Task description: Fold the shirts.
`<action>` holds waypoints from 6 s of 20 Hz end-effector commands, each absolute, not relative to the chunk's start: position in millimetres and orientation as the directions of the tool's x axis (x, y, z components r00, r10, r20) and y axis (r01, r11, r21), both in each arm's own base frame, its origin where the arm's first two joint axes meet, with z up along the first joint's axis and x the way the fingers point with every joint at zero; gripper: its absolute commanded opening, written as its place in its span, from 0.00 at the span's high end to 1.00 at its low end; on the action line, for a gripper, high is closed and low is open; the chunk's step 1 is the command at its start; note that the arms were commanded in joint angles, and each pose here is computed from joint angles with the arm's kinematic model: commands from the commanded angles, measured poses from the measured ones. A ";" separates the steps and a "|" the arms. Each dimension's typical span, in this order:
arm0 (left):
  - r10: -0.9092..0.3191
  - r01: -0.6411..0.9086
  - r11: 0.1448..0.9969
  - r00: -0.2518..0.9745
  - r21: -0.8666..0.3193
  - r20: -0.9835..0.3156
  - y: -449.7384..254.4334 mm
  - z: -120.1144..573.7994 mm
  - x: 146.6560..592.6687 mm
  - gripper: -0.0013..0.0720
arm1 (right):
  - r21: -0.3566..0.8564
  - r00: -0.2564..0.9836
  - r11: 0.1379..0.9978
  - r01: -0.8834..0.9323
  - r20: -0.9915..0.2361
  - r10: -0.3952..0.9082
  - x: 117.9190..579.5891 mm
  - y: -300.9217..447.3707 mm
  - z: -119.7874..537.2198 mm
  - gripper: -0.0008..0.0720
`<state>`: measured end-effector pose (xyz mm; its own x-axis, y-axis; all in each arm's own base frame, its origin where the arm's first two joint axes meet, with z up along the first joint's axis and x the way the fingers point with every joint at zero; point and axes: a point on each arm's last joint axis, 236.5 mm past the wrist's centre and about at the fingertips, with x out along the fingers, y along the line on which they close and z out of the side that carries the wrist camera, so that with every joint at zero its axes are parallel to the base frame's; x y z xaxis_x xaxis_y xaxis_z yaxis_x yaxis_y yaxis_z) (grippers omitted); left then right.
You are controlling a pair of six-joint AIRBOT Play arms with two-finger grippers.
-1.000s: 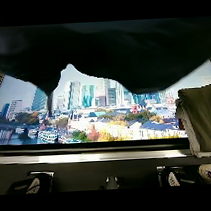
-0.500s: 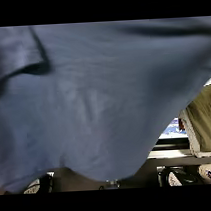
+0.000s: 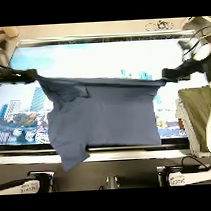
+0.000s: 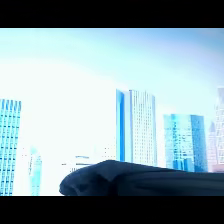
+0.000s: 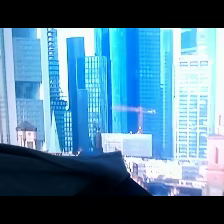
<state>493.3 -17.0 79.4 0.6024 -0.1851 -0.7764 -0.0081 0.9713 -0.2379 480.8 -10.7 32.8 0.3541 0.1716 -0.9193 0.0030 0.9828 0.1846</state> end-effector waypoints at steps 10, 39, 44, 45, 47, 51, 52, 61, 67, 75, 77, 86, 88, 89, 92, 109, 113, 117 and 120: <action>-0.240 -0.039 0.962 0.360 -0.271 -0.902 -35.6 -33.0 486.9 0.94 | 0.226 0.201 0.972 0.066 -0.957 0.209 476.5 12.8 -35.4 0.96; -0.519 -0.296 0.819 -0.013 -0.492 -0.855 -93.0 -117.9 219.7 0.63 | 0.251 -0.192 0.942 0.222 -0.936 0.295 286.3 2.2 -50.7 0.32; -0.518 -0.261 0.825 0.007 -0.502 -0.855 -93.7 -110.3 223.0 0.94 | 0.308 -0.203 0.925 0.221 -0.913 0.353 255.2 21.7 -92.3 0.31; -0.516 -0.254 0.826 0.020 -0.504 -0.856 -93.4 -107.2 224.7 0.94 | 0.306 -0.187 0.926 0.223 -0.918 0.348 258.1 20.8 -94.9 0.32; -0.513 -0.242 0.827 0.042 -0.507 -0.857 -93.0 -101.9 227.4 0.94 | 0.331 -0.152 0.913 0.239 -0.916 0.372 266.1 26.4 -97.2 0.32; -0.511 -0.235 0.828 0.057 -0.509 -0.858 -92.7 -98.6 229.3 0.94 | 0.320 -0.081 0.910 0.266 -0.933 0.351 275.1 23.2 -114.1 0.32; -0.508 -0.235 0.829 0.063 -0.508 -0.859 -92.0 -98.8 230.9 0.94 | 0.325 -0.079 0.905 0.274 -0.930 0.358 273.4 25.3 -116.8 0.36; -0.458 -0.013 0.863 0.404 -0.506 -0.792 -76.1 19.7 338.8 0.95 | 0.365 0.235 0.919 0.147 -0.916 0.326 370.4 13.1 -22.8 0.96; -0.432 -0.055 0.859 0.459 -0.510 -0.777 -57.9 15.1 457.6 0.95 | 0.307 0.379 0.944 0.123 -0.893 0.241 493.6 20.5 -24.1 0.96; -0.511 -0.192 0.806 0.252 -0.560 -0.822 -68.2 -76.3 488.7 0.50 | 0.399 0.259 0.905 0.146 -0.899 0.354 511.0 43.2 -78.7 0.17; -0.517 -0.160 0.808 0.271 -0.568 -0.812 -60.7 -56.9 491.2 0.50 | 0.327 0.246 0.941 0.082 -0.922 0.299 502.8 22.8 -68.4 0.01; -0.586 0.072 0.798 0.328 -0.598 -0.741 -133.5 27.4 482.5 0.54 | 0.565 0.139 0.786 0.252 -0.825 0.548 490.0 68.6 -96.5 0.59; -0.604 0.104 0.792 0.285 -0.602 -0.745 -163.5 21.2 474.4 0.70 | 0.623 0.191 0.750 0.223 -0.782 0.593 498.2 79.9 -68.1 0.96; -0.613 0.131 0.788 0.263 -0.601 -0.745 -182.7 16.6 470.1 0.94 | 0.639 0.224 0.749 0.174 -0.767 0.602 500.8 82.6 -46.3 0.96; -0.640 0.126 0.764 0.269 -0.633 -0.720 -248.3 0.2 466.4 0.94 | 0.644 0.299 0.763 0.051 -0.739 0.604 488.0 87.2 37.7 0.96; -0.835 0.245 0.511 0.371 -0.824 -0.407 -392.0 60.6 468.0 0.95 | 0.679 0.383 0.724 -0.120 -0.641 0.665 426.7 161.5 179.2 0.96; -0.701 0.329 0.626 0.634 -0.707 -0.325 -262.0 191.3 502.0 0.95 | 0.801 0.280 0.577 -0.161 -0.523 0.805 448.6 279.5 137.7 0.96; -0.582 0.363 0.679 0.796 -0.639 -0.166 -163.1 306.2 479.9 0.95 | 0.863 0.158 0.503 -0.041 -0.492 0.856 443.2 372.9 54.2 0.95; -0.561 0.382 0.705 0.816 -0.598 -0.140 -139.4 337.0 453.6 0.95 | 0.906 0.111 0.424 0.007 -0.422 0.900 438.5 401.4 31.2 0.05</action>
<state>480.1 -175.6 299.0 0.7718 -0.6117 -0.1733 0.3721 0.6556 -0.6570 442.0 362.8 56.6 0.1422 0.8573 -0.4948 -0.0484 0.5053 0.8616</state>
